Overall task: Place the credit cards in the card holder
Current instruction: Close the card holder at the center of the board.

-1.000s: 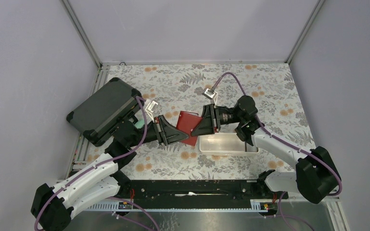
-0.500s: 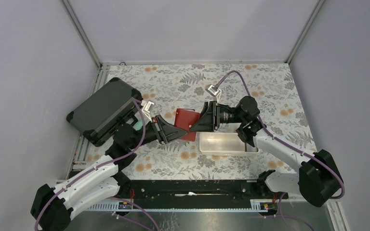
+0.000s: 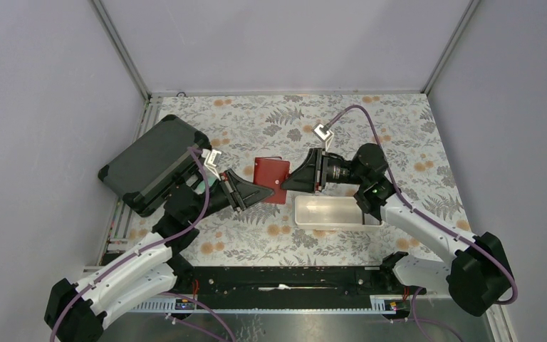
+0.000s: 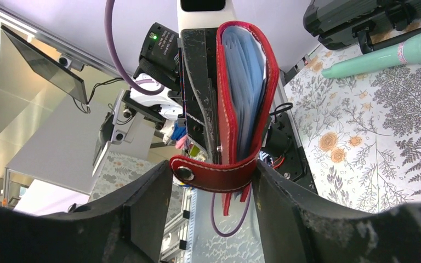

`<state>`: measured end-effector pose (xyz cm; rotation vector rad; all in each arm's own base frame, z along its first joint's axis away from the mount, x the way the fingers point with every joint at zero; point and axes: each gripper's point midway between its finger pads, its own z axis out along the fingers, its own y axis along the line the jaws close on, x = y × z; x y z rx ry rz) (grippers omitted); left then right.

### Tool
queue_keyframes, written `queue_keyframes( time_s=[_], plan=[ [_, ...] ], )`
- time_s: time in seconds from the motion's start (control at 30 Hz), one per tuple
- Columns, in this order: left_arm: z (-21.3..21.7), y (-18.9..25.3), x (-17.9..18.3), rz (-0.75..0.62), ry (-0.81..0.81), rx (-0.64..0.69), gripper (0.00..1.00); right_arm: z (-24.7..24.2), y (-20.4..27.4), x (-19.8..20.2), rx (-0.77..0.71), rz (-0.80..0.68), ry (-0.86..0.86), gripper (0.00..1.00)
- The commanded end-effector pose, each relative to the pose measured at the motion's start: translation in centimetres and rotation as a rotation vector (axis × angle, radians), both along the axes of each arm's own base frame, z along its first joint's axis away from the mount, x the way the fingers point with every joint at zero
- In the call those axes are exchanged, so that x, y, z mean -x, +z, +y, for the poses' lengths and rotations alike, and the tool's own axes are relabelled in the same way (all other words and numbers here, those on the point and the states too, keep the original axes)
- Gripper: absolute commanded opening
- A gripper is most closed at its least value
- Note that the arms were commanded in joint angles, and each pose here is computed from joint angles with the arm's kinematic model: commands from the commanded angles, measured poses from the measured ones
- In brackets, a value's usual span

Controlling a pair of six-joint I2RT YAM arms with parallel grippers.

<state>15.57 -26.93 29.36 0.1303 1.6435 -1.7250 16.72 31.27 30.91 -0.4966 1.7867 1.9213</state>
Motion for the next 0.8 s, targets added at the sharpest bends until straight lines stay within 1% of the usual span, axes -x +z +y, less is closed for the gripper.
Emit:
queue_keyframes(
  time_s=[0.0, 0.13, 0.2, 0.43, 0.63, 0.7, 0.77],
  plan=[
    [0.8, 1.0, -1.1, -0.019, 0.081, 0.026, 0.04, -0.6, 2.3, 0.6, -0.048, -0.108, -0.016, 0.64],
    [0.6, 0.7, -0.8, -0.008, 0.056, 0.018, 0.04, -0.8, 2.3, 0.3, -0.035, -0.13, -0.051, 0.72],
    [0.5, 0.8, -0.6, -0.01, 0.044, 0.026, 0.04, -0.9, 2.5, 0.2, -0.039, -0.143, -0.066, 0.74],
    [0.6, 1.5, 0.1, -0.032, 0.012, 0.059, 0.02, -1.4, 2.2, -0.8, -0.04, -0.165, -0.138, 0.77],
    [0.6, 2.3, 1.0, -0.058, -0.026, 0.102, 0.01, -1.9, 1.4, -1.9, -0.028, -0.16, -0.194, 0.77],
    [0.8, 2.7, 1.1, -0.063, -0.026, 0.129, 0.0, -2.1, 1.3, -2.1, -0.027, -0.159, -0.204, 0.8],
    [1.2, 3.1, 1.2, -0.071, -0.019, 0.16, 0.0, -2.6, 1.4, -2.2, -0.032, -0.164, -0.222, 0.86]
  ],
)
